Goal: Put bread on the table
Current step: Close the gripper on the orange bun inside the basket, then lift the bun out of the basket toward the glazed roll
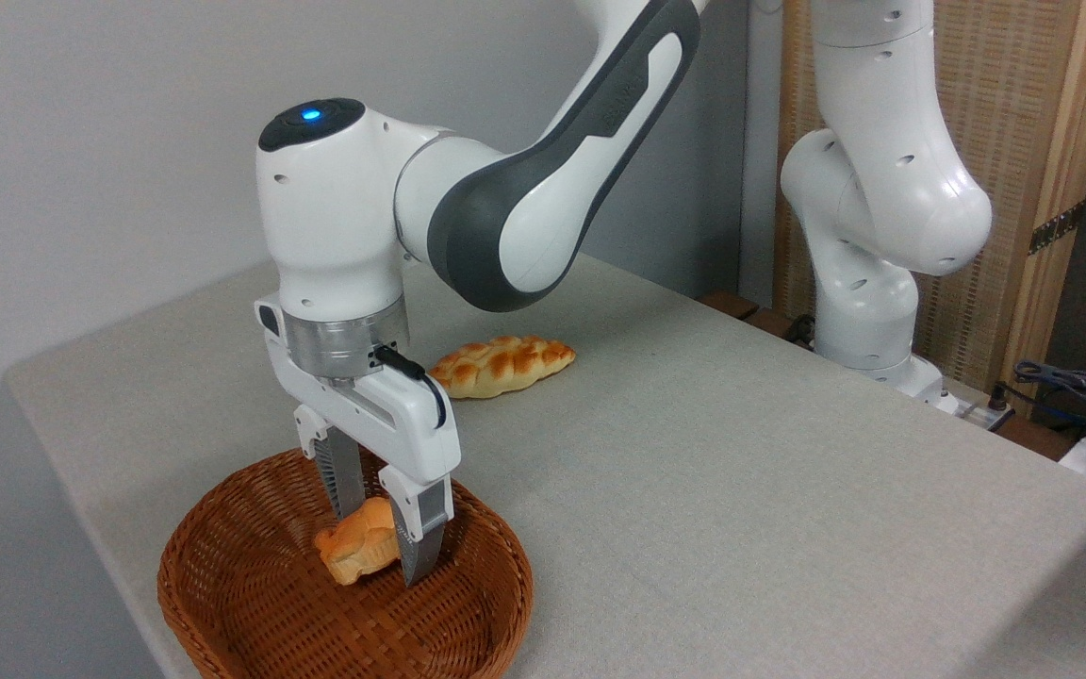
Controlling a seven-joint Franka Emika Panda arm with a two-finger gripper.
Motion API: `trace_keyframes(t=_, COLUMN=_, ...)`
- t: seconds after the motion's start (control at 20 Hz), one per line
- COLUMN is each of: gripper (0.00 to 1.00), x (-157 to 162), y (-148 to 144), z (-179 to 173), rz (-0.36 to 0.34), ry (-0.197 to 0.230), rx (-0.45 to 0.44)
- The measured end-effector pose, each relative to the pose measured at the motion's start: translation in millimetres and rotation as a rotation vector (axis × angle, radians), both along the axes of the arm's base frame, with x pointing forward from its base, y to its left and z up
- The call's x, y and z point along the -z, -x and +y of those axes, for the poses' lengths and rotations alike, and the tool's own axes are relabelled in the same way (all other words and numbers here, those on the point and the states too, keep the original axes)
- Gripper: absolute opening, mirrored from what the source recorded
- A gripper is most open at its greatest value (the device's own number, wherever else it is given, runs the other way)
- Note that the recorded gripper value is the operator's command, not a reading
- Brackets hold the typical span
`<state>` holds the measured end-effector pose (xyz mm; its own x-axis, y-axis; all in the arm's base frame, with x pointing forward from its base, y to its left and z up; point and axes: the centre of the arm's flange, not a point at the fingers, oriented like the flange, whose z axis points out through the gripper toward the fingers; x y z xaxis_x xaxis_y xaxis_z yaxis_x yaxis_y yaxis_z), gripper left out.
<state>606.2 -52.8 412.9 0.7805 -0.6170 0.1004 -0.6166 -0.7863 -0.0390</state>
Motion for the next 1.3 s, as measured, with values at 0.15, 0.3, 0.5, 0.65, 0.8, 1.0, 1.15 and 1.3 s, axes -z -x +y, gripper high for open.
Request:
trace_keyframes(t=0.15, gripper=0.37, x=0, y=0, z=0, rz=0.000, ry=0.000, rx=0.000)
trace_keyframes(t=0.3, gripper=0.37, x=0, y=0, z=-1, rz=-0.001, ry=0.000, rx=0.002)
trace_keyframes(t=0.5, gripper=0.38, x=-3, y=-1, z=-2, rz=-0.007, ry=0.001, rx=0.003)
trace_keyframes(t=0.65, gripper=0.42, x=-10, y=-2, z=-2, rz=-0.018, ry=0.003, rx=0.003)
trace_keyframes(t=0.8, gripper=0.43, x=-27, y=-1, z=-2, rz=-0.048, ry=0.009, rx=0.003)
trace_keyframes(t=1.0, gripper=0.44, x=-65, y=6, z=0, rz=-0.110, ry=0.023, rx=0.003)
trace_keyframes(t=1.15, gripper=0.44, x=-85, y=14, z=2, rz=-0.125, ry=0.031, rx=0.004)
trace_keyframes(t=1.3, gripper=0.47, x=-96, y=26, z=0, rz=-0.093, ry=0.036, rx=0.013)
